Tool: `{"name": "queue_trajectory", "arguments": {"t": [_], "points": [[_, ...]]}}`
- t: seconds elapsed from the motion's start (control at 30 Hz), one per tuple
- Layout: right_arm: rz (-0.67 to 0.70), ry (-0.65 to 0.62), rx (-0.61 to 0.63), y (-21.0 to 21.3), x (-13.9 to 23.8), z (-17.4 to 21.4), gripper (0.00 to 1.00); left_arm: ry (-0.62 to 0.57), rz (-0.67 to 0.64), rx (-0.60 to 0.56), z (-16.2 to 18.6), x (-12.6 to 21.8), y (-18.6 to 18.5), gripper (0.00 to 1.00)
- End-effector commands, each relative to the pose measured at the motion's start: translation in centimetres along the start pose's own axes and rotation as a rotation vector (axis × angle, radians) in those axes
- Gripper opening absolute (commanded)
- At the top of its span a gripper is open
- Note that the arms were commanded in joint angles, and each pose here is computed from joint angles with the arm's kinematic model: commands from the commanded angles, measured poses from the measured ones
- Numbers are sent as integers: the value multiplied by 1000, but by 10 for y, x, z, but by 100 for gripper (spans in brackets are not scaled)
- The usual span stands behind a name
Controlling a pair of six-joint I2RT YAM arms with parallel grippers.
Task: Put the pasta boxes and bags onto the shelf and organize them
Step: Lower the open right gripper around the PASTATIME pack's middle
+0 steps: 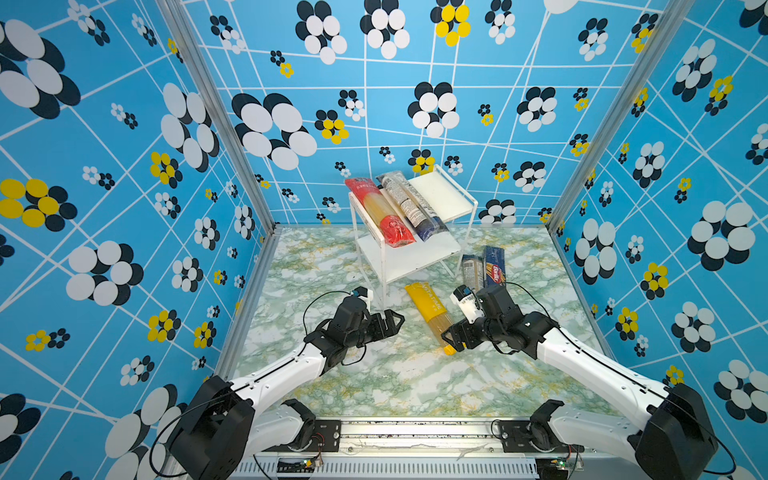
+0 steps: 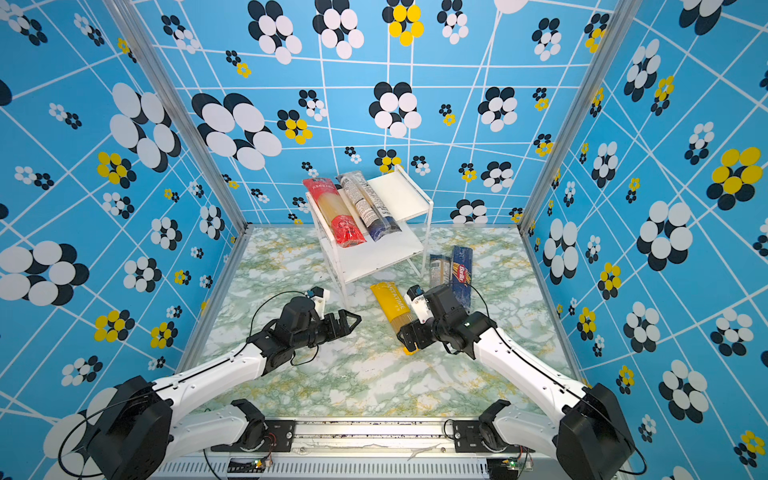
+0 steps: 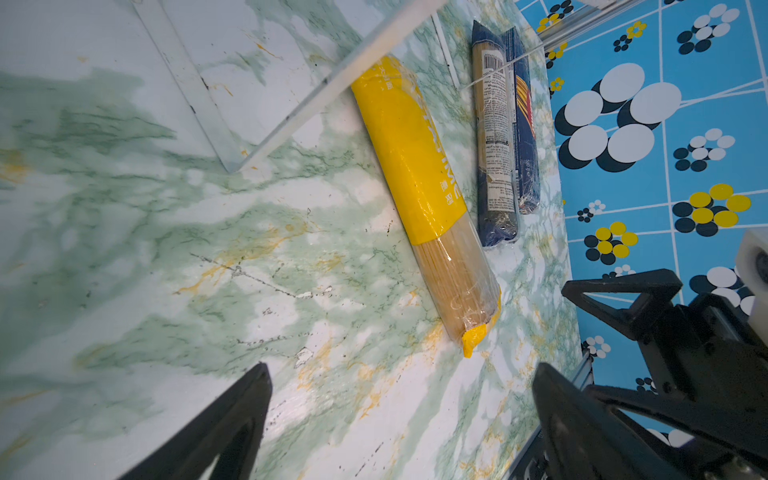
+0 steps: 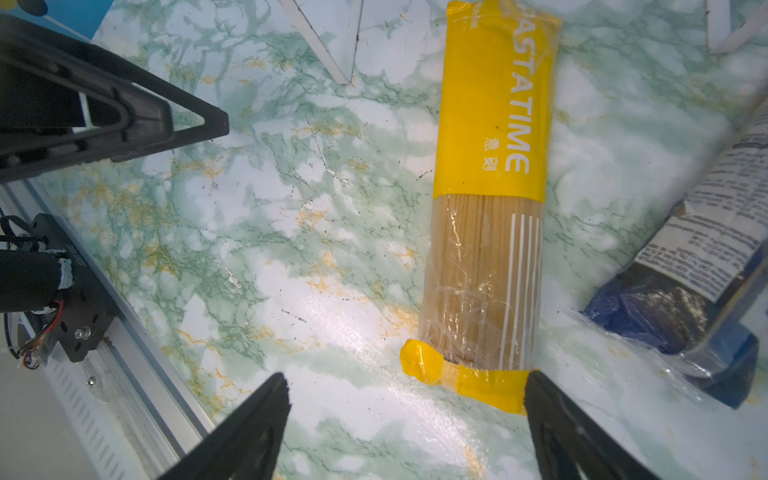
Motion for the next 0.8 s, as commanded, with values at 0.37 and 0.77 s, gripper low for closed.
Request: {"name": "queue_trajectory", "arguments": {"t": [0.37,0.77], "points": [[-10,42,-6,-17,-26,3,91,-17,66,-43,-8,-3,-15,99],[-31,94,-122,-22,-43,2,91,-22,49,-40,-7,2,-13,99]]}}
Point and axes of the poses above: each gripper's point midway between its finger pads, its own x axis back along the fingers, its own y axis along the line the jaws close on, z = x × y, the point moved 5 cm from there along x, back along the fingers, and after that the axes turned 1 degree about x, right-handed, at the moved point
